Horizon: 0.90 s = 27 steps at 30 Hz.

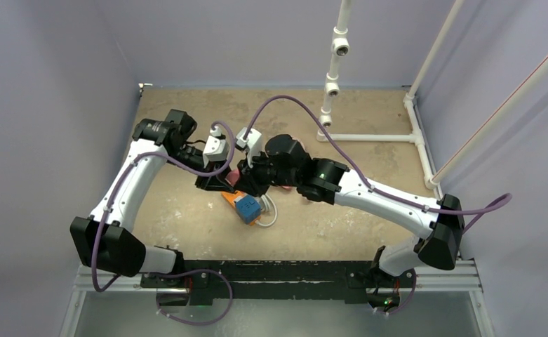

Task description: Insert the plug

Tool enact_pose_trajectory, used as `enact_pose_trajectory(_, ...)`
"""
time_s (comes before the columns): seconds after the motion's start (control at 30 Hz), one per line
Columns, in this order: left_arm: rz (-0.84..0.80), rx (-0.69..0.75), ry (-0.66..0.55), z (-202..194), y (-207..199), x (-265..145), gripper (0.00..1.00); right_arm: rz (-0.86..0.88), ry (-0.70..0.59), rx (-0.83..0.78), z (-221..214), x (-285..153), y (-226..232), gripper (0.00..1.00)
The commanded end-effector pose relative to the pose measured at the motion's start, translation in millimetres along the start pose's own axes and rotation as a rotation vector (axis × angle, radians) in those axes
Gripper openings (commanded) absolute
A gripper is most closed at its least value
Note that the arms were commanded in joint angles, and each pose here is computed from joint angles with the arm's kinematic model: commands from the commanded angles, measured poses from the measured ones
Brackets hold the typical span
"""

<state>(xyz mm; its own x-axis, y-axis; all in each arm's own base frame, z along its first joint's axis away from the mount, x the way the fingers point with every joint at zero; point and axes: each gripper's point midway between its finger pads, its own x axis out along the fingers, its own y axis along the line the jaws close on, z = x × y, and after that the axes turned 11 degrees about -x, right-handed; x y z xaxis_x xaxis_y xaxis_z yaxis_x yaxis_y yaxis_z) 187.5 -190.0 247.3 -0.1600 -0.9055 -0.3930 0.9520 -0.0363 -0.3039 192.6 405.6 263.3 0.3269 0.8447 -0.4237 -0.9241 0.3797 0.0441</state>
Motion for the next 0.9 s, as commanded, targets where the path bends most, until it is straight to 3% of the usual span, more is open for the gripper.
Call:
enact_pose_trajectory(0.0,0.009,0.151,-0.01,10.8,-7.7,-1.1,0.0,0.093,-0.08,-0.04,27.8,-20.7,19.2,0.0)
enact_pose_trajectory(0.2,0.001,0.162,-0.006,9.3,-14.7,1.0,0.07,0.123,-0.089,-0.073,32.5,-25.1,24.1,0.0)
enact_pose_trajectory(0.43,-0.004,0.165,-0.018,13.0,-16.0,1.1,0.03,0.117,-0.085,-0.056,30.5,-21.2,23.2,0.0)
enact_pose_trajectory(0.47,-0.003,0.162,-0.022,14.6,-16.4,0.8,0.1,0.107,-0.089,-0.054,32.0,-21.5,21.4,0.0)
enact_pose_trajectory(0.5,-0.003,0.153,-0.025,16.3,-17.0,0.5,0.24,0.094,-0.092,-0.052,33.7,-21.9,19.5,0.0)
enact_pose_trajectory(0.57,-0.001,0.124,-0.034,20.8,-18.4,-0.9,0.37,0.052,-0.09,-0.048,35.2,-21.0,12.2,0.0)
enact_pose_trajectory(0.63,0.001,0.11,-0.046,27.3,-21.3,-2.8,0.43,0.036,-0.085,-0.047,34.2,-20.2,9.3,0.0)
enact_pose_trajectory(0.73,0.014,0.122,-0.053,35.2,-24.5,-6.5,0.41,0.035,-0.093,-0.048,34.2,-20.2,9.2,0.0)
enact_pose_trajectory(0.87,0.035,0.136,-0.044,41.9,-23.5,-10.8,0.27,0.041,-0.106,-0.05,34.9,-23.5,11.0,0.0)
